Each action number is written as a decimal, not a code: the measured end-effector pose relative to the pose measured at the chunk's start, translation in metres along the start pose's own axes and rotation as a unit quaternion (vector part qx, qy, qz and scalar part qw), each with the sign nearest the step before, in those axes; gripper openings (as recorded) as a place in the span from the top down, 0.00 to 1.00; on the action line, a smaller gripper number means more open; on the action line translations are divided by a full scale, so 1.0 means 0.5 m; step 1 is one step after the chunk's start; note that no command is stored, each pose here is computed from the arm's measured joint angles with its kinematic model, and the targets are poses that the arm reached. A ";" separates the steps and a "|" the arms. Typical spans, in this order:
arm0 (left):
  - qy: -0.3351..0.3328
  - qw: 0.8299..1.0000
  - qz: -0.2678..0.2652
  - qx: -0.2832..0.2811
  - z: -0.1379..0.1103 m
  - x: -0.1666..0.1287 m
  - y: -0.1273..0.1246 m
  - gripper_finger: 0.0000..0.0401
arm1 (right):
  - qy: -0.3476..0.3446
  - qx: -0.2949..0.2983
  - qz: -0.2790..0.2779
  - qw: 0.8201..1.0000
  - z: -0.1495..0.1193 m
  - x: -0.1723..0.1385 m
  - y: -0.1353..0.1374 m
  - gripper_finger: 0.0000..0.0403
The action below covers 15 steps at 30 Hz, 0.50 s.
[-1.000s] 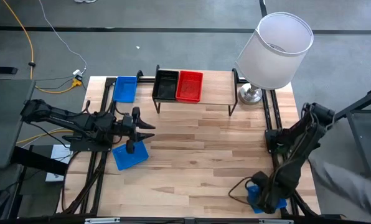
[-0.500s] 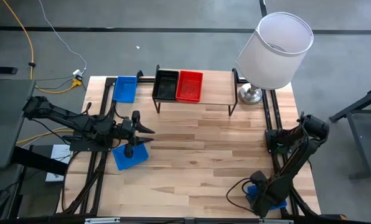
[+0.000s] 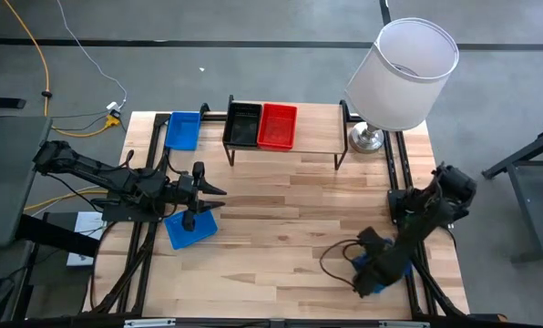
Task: Stack baskets on shelf by color
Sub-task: Put the bottom right blue bin on the shelf
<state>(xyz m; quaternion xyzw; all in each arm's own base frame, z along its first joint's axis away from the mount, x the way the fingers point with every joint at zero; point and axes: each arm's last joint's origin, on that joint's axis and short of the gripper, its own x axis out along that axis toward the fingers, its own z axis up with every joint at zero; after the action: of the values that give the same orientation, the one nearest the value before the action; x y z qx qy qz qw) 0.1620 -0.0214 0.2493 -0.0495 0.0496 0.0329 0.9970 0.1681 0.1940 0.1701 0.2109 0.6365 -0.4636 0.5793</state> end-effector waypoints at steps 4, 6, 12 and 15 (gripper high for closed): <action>0.000 1.000 0.000 0.000 0.000 0.000 0.000 0.68 | -0.051 -0.035 0.024 0.998 0.047 0.000 0.018 1.00; 0.000 1.000 0.000 0.000 0.000 0.000 0.000 0.68 | -0.067 -0.055 0.043 0.995 0.068 0.000 0.030 1.00; 0.000 1.000 0.000 0.000 0.000 0.000 0.000 0.68 | -0.086 -0.117 0.135 0.980 0.111 -0.005 0.076 1.00; 0.000 1.000 0.000 0.000 0.000 0.000 0.000 0.68 | -0.090 -0.134 0.145 0.976 0.119 -0.013 0.083 1.00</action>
<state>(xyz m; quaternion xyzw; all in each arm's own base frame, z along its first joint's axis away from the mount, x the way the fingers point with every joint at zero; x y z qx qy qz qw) 0.1620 -0.0214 0.2493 -0.0494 0.0500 0.0326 0.9970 0.2351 0.1659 0.1680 0.1787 0.6007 -0.3026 0.7181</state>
